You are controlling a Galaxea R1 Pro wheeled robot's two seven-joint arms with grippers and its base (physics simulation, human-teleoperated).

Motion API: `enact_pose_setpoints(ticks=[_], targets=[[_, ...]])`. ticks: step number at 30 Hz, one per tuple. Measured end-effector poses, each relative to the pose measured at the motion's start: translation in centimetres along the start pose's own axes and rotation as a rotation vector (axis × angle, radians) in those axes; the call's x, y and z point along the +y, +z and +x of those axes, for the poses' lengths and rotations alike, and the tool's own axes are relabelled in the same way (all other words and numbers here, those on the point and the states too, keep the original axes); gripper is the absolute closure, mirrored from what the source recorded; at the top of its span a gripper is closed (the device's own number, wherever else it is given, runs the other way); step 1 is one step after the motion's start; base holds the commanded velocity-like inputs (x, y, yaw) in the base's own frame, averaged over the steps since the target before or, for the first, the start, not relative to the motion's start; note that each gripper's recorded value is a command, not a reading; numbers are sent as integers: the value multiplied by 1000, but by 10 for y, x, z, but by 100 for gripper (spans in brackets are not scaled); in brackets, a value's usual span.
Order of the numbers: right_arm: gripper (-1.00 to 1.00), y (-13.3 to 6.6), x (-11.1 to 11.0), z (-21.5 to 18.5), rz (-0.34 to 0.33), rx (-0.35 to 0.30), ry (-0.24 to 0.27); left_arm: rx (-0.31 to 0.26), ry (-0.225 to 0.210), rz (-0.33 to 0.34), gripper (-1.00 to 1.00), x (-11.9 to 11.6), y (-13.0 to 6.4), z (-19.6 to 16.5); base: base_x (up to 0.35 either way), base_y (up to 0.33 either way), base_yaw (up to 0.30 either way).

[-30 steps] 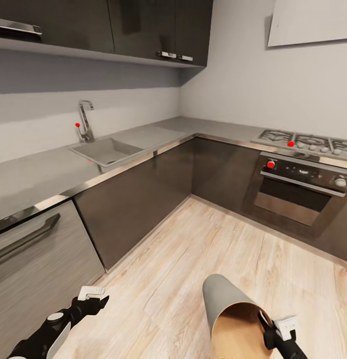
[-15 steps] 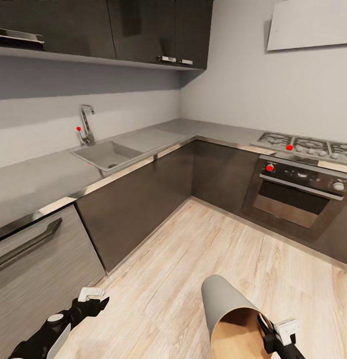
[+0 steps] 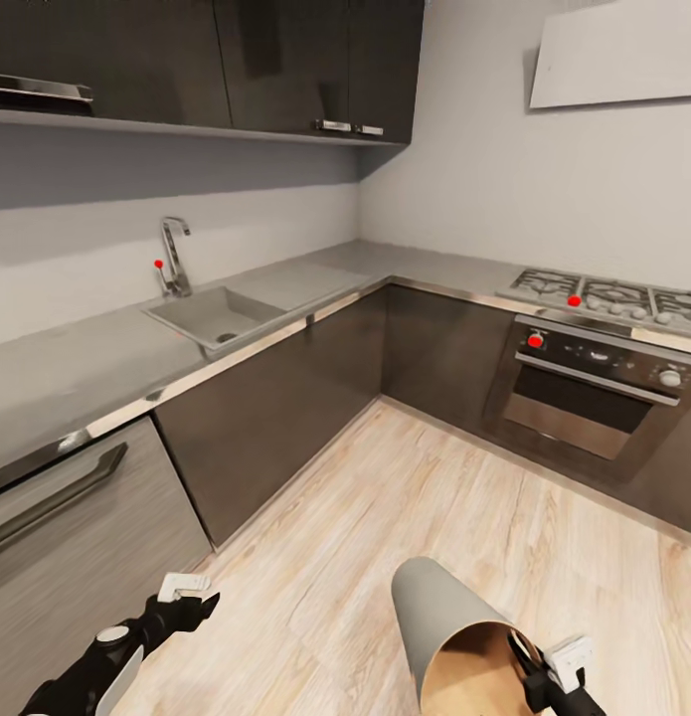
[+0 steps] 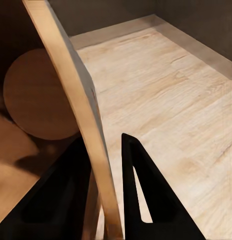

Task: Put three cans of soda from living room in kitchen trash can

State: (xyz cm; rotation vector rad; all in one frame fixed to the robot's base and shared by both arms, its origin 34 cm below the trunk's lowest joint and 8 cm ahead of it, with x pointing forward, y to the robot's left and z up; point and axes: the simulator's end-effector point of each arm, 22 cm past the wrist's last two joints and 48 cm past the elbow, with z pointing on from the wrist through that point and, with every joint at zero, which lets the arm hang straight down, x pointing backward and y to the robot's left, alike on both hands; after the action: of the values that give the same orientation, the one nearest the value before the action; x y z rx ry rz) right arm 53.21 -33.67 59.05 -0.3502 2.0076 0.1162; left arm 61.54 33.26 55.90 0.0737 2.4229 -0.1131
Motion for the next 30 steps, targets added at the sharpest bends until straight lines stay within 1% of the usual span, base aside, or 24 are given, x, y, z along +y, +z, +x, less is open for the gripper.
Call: enact_pose_setpoints(ticks=[4, 7, 9, 11, 14, 18, 24, 30], targets=[[100, -3, 0, -8, -3, -6, 17, 0, 0, 0, -100, 0, -5, -5, 0, 0, 0], [100, -5, 3, -11, -14, -3, 10, 0, 0, 0, -100, -1, -9, -8, 0, 0, 0], [100, -6, 1, -14, -8, -3, 15, 0, 0, 0, -100, -1, -11, -10, 0, 0, 0], [100, -6, 1, -13, 1, -1, 25, 0, -1, 0, -100, -1, -11, -10, 0, 0, 0], [100, -6, 3, -13, -2, -2, 25, 0, -1, 0, -100, -1, -11, -10, 0, 0, 0], [100, -5, -1, -13, 19, -3, 35, 1, -3, 1, -100, -1, -11, -10, 0, 0, 0], [100, -5, 0, -13, 19, -1, 31, 1, -4, 2, -100, -3, -11, -9, -5, 0, 0], [100, -6, 0, -12, 18, 1, 30, 1, -4, 3, -100, -5, -10, -9, -147, 0, 0]])
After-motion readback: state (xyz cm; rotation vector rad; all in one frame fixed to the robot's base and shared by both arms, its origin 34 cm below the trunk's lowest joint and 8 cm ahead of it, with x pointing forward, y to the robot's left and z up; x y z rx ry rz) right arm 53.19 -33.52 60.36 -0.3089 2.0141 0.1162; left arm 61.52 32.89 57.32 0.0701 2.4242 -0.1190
